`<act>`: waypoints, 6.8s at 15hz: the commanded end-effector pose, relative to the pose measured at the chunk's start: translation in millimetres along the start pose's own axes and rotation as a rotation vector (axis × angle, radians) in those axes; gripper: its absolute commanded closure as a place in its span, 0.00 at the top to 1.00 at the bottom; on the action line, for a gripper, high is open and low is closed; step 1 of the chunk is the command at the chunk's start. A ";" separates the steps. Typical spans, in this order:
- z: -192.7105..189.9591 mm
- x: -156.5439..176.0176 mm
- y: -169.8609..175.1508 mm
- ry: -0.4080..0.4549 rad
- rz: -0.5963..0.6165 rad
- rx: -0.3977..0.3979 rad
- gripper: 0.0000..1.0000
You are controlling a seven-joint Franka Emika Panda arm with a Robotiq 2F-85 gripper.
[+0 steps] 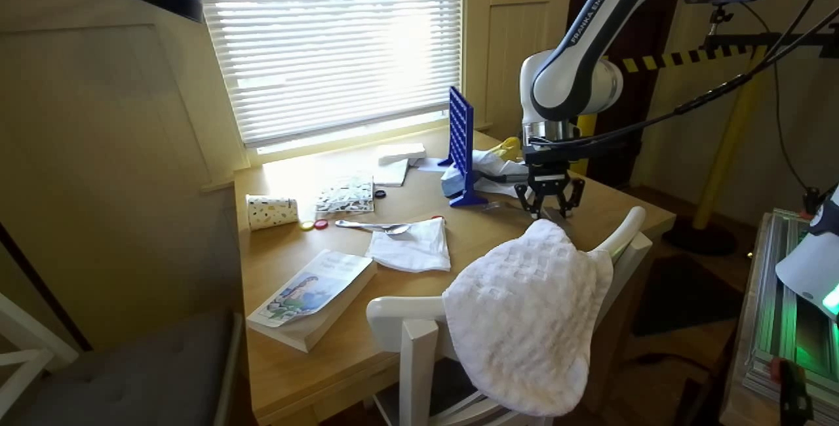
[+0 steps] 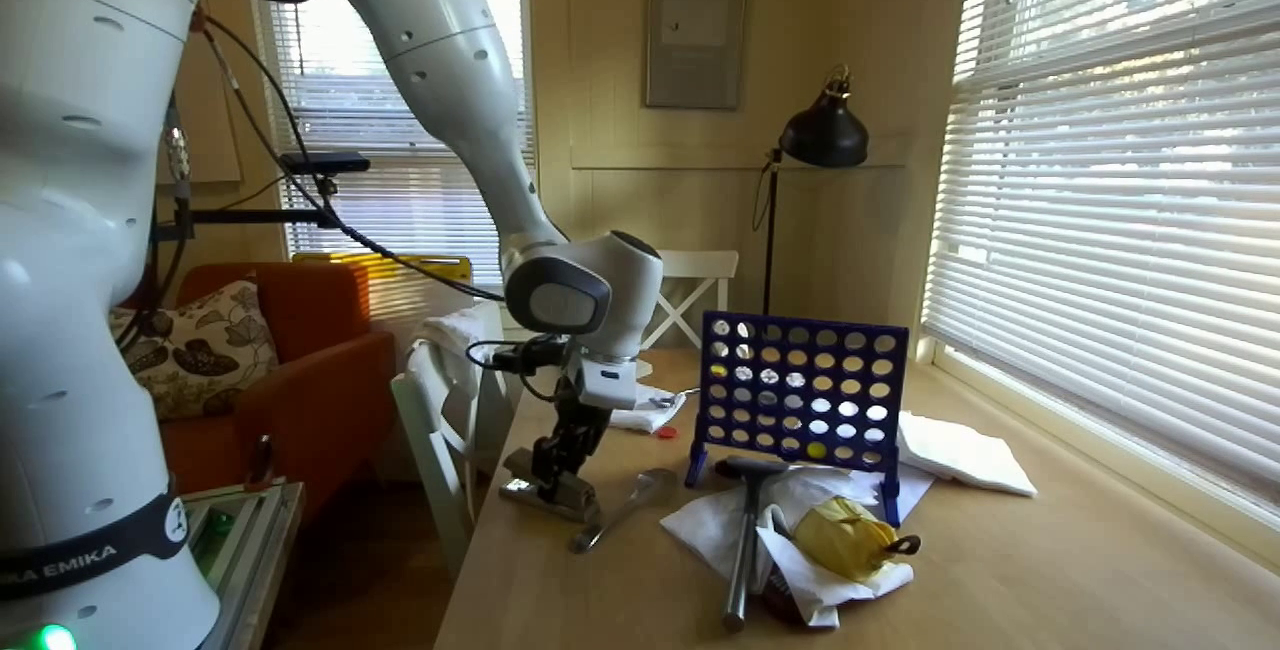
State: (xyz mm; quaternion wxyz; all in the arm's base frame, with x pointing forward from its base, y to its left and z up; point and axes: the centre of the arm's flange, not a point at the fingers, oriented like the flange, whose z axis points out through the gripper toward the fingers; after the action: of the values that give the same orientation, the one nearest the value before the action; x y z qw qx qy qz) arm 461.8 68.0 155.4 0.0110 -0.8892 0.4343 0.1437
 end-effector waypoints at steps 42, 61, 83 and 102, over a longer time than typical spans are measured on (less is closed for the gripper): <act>-230.5 5.7 -237.5 0.532 -1.269 -0.394 0.11; -111.9 -34.2 -341.2 0.461 -1.934 -0.406 0.11; -102.7 -24.4 -336.2 0.136 -1.820 -0.486 1.00; -137.7 -49.8 -331.9 0.297 -1.394 -0.412 1.00</act>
State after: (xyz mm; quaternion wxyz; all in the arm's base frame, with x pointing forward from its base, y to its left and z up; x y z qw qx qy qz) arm 724.1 293.1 265.7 -0.1263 -0.9527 -0.2699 0.0604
